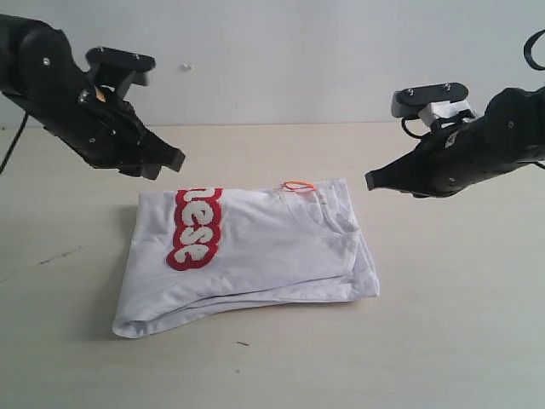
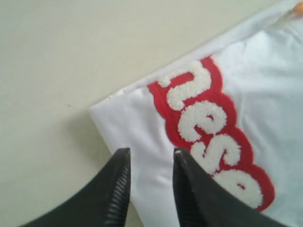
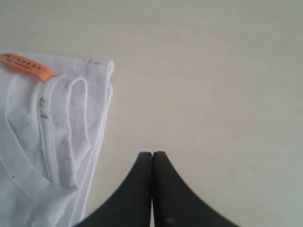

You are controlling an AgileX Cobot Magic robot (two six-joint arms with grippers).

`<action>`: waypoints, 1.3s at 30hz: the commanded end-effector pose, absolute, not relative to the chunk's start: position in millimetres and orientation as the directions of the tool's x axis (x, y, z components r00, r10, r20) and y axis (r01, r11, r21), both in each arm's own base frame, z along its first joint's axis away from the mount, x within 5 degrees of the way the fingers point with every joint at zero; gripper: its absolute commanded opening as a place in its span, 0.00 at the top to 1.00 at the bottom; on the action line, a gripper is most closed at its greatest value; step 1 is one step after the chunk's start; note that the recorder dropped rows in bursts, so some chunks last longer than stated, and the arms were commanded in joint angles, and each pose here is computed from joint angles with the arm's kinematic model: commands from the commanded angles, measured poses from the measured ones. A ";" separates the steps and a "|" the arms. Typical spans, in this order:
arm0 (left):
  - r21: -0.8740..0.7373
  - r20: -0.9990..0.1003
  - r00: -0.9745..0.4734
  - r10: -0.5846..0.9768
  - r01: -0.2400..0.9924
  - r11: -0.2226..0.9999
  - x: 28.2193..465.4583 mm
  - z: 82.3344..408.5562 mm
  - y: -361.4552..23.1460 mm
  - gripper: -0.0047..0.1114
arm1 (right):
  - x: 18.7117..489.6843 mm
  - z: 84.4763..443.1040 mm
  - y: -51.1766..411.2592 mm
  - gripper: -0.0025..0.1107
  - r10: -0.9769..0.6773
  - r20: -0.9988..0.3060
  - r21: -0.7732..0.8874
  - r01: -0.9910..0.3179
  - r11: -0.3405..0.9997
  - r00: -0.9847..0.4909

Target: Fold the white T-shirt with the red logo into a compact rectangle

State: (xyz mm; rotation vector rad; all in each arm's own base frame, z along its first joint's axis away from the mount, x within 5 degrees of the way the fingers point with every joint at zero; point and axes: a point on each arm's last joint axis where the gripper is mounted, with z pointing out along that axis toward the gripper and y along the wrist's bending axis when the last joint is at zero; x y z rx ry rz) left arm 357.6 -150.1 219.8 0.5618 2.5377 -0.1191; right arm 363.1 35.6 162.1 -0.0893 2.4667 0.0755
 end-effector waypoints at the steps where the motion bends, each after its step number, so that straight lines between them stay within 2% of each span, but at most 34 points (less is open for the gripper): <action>1: 0.015 -0.629 -0.712 0.311 0.389 0.921 338.4 240.8 -140.4 0.69 | 353.0 185.4 33.7 0.98 -0.031 -0.703 0.032 -0.075 0.997 -0.711; 7: -0.100 -0.829 -0.550 0.100 0.321 0.942 290.5 241.9 -121.2 0.69 | 317.0 206.1 28.8 0.98 0.024 -0.797 0.060 -0.039 0.997 -0.603; 13: -0.132 -0.909 -0.416 0.020 0.334 0.933 244.1 228.9 -102.4 0.69 | 278.4 210.7 22.0 0.98 0.135 -0.860 0.136 0.033 0.990 -0.493; 18: -0.156 -0.940 -0.339 -0.033 0.343 0.926 215.0 216.4 -90.7 0.69 | 250.5 201.9 16.8 0.98 0.158 -0.898 0.150 0.053 0.987 -0.411; 23: -0.157 -0.937 -0.347 -0.030 0.342 0.926 198.0 205.2 -83.6 0.69 | 237.5 198.5 15.2 0.98 0.225 -0.890 0.209 0.083 0.974 -0.397; 39: -0.159 -0.930 -0.367 -0.026 0.338 0.928 193.8 199.5 -81.9 0.69 | 237.0 198.5 15.3 0.98 0.228 -0.887 0.212 0.084 0.974 -0.403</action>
